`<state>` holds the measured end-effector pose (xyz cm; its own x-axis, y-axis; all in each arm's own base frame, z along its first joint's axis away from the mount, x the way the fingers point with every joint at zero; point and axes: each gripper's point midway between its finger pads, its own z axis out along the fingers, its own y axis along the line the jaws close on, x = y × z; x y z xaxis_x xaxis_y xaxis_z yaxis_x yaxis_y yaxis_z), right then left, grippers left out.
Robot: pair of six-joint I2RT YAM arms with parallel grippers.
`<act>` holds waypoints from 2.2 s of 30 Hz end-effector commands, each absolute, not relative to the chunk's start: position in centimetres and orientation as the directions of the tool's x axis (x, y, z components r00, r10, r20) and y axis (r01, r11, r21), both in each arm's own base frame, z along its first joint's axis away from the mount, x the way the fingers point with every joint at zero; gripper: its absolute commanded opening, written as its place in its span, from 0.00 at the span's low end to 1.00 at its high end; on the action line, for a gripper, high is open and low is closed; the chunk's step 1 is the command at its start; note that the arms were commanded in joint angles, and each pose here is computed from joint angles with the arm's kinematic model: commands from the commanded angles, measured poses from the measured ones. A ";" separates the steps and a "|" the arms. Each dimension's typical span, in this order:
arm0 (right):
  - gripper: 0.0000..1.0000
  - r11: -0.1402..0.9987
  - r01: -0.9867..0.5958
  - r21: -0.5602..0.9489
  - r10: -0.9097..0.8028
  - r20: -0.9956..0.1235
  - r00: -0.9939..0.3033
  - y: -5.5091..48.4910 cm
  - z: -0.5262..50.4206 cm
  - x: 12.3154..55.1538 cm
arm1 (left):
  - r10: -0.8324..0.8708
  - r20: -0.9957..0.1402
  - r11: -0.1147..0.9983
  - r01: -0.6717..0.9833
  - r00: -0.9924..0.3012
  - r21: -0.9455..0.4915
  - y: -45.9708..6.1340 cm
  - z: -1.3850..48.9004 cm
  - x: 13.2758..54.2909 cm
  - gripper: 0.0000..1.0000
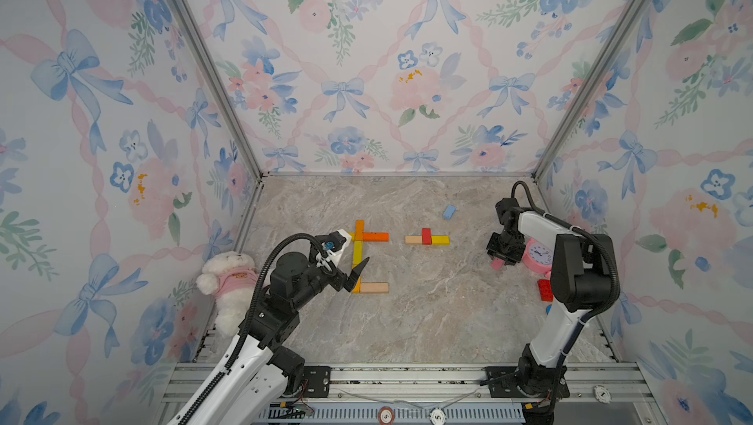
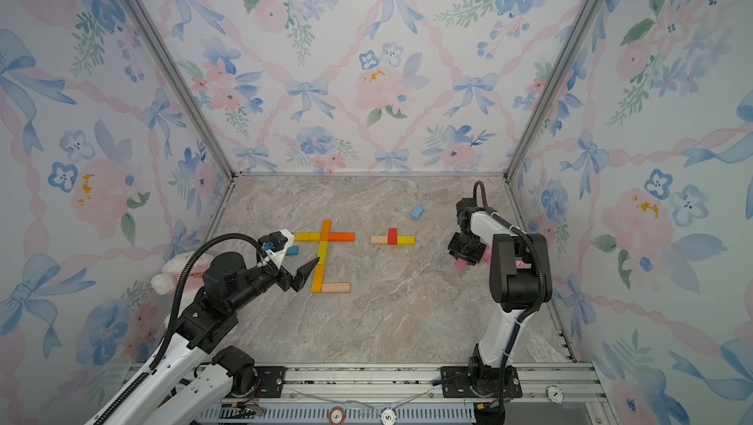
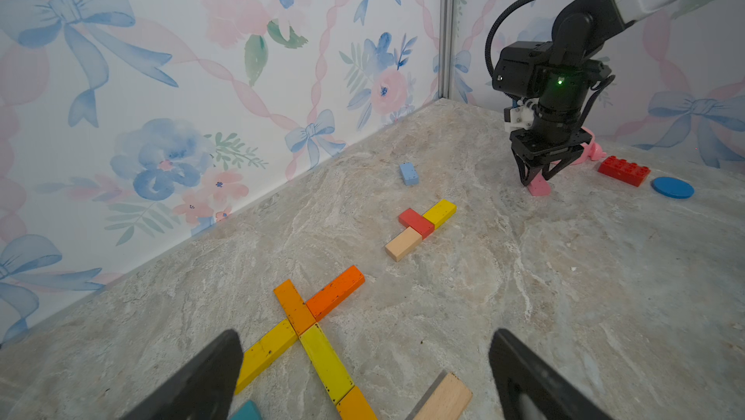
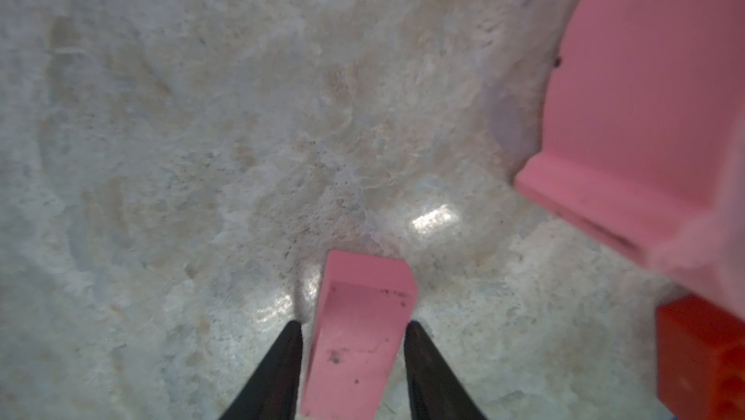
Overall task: Assemble the letter t with building blocks
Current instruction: Pick up the building block from the center of the board, then assemble the building block at the center of the board.
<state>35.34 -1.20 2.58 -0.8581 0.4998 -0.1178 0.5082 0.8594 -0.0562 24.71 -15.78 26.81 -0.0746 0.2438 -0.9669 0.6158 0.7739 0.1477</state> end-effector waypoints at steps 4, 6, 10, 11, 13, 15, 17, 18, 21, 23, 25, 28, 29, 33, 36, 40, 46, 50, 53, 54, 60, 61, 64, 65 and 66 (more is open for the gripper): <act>0.42 0.860 0.507 -0.060 0.498 -0.118 -0.859 -1.4 2.2 35.6 | 0.244 -0.968 0.776 0.612 -0.067 0.153 -15.7 26.8 24.6 0.98; 0.39 0.862 0.503 -0.062 0.494 -0.121 -0.861 -1.3 2.3 35.6 | 0.244 -0.967 0.776 0.612 -0.067 0.154 -15.7 26.8 24.6 0.98; 0.35 0.867 0.494 -0.067 0.484 -0.121 -0.866 -1.1 2.2 35.5 | 0.245 -0.967 0.774 0.614 -0.066 0.154 -15.8 26.8 24.6 0.98; 0.33 0.868 0.492 -0.067 0.482 -0.123 -0.867 -1.1 2.2 35.5 | 0.244 -0.968 0.775 0.613 -0.066 0.153 -15.7 26.8 24.6 0.98; 0.30 0.870 0.487 -0.071 0.477 -0.125 -0.870 -1.1 2.3 35.5 | 0.244 -0.967 0.776 0.611 -0.067 0.153 -15.7 26.8 24.6 0.98; 0.27 0.876 0.476 -0.075 0.464 -0.133 -0.876 -1.0 2.6 35.5 | 0.244 -0.967 0.776 0.612 -0.067 0.153 -15.7 26.8 24.6 0.98; 0.23 0.886 0.457 -0.077 0.442 -0.153 -0.884 -0.7 3.3 35.8 | 0.245 -0.967 0.776 0.611 -0.067 0.154 -15.7 26.8 24.6 0.98; 0.22 0.895 0.438 -0.078 0.421 -0.169 -0.891 -0.4 3.7 36.0 | 0.244 -0.968 0.777 0.611 -0.065 0.155 -15.7 26.8 24.6 0.98; 0.21 0.926 0.368 -0.083 0.345 -0.210 -0.915 1.1 5.2 36.6 | 0.244 -0.968 0.775 0.613 -0.065 0.154 -15.8 26.8 24.6 0.98; 0.21 0.947 0.313 -0.072 0.288 -0.240 -0.927 2.5 6.3 37.0 | 0.243 -0.968 0.774 0.614 -0.065 0.154 -15.8 26.9 24.6 0.98; 0.21 0.970 0.237 -0.061 0.212 -0.277 -0.937 4.7 7.4 37.5 | 0.244 -0.968 0.774 0.615 -0.065 0.154 -15.8 26.8 24.6 0.98; 0.21 0.991 0.123 -0.048 0.103 -0.301 -0.948 8.3 8.3 37.6 | 0.244 -0.968 0.776 0.612 -0.066 0.154 -15.7 26.8 24.6 0.98; 0.21 0.994 0.093 -0.048 0.075 -0.303 -0.950 9.4 8.5 37.6 | 0.244 -0.968 0.777 0.611 -0.067 0.153 -15.7 26.8 24.6 0.98; 0.21 1.000 0.005 -0.012 0.001 -0.331 -0.944 13.3 9.1 37.7 | 0.243 -0.967 0.779 0.609 -0.069 0.152 -15.7 26.8 24.7 0.98; 0.21 0.999 -0.036 0.006 -0.032 -0.335 -0.942 15.7 9.5 37.5 | 0.244 -0.967 0.780 0.606 -0.068 0.154 -15.6 26.8 24.7 0.98; 0.21 0.995 -0.092 0.033 -0.077 -0.318 -0.945 18.9 9.2 37.1 | 0.244 -0.968 0.780 0.606 -0.067 0.155 -15.6 26.8 24.7 0.98; 0.22 0.992 -0.121 0.045 -0.104 -0.278 -0.955 21.1 7.4 36.9 | 0.244 -0.967 0.783 0.602 -0.068 0.156 -15.6 26.8 24.7 0.98; 0.22 0.989 -0.140 0.043 -0.124 -0.261 -0.957 22.1 6.6 36.6 | 0.245 -0.967 0.783 0.601 -0.067 0.157 -15.6 26.8 24.7 0.98; 0.23 0.989 -0.146 0.039 -0.132 -0.251 -0.959 22.6 5.9 36.6 | 0.246 -0.967 0.783 0.601 -0.069 0.157 -15.6 26.8 24.7 0.98; 0.23 0.989 -0.144 0.040 -0.130 -0.247 -0.960 22.6 5.6 36.6 | 0.246 -0.967 0.784 0.601 -0.068 0.157 -15.5 26.8 24.7 0.98; 0.24 0.990 -0.135 0.039 -0.122 -0.232 -0.965 23.0 4.4 36.9 | 0.248 -0.967 0.784 0.600 -0.068 0.159 -15.5 26.8 24.8 0.98; 0.24 0.991 -0.132 0.035 -0.121 -0.223 -0.967 22.9 4.1 36.9 | 0.248 -0.967 0.784 0.600 -0.067 0.159 -15.5 26.8 24.8 0.98; 0.24 0.991 -0.127 0.030 -0.118 -0.217 -0.969 23.1 3.8 37.1 | 0.250 -0.966 0.784 0.599 -0.070 0.160 -15.5 26.6 24.8 0.98; 0.24 0.991 -0.129 0.031 -0.119 -0.216 -0.969 23.2 3.8 37.2 | 0.249 -0.966 0.785 0.599 -0.069 0.159 -15.5 26.7 24.8 0.98; 0.24 0.992 -0.125 0.031 -0.116 -0.214 -0.970 23.2 3.7 37.2 | 0.251 -0.966 0.783 0.600 -0.068 0.161 -15.5 26.7 24.8 0.98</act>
<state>37.07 22.39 3.67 -0.9673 -0.1249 -0.2209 -0.1329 0.9909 0.0218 24.83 -15.60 26.81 -0.0759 0.2457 -0.9664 0.6052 0.7816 0.1512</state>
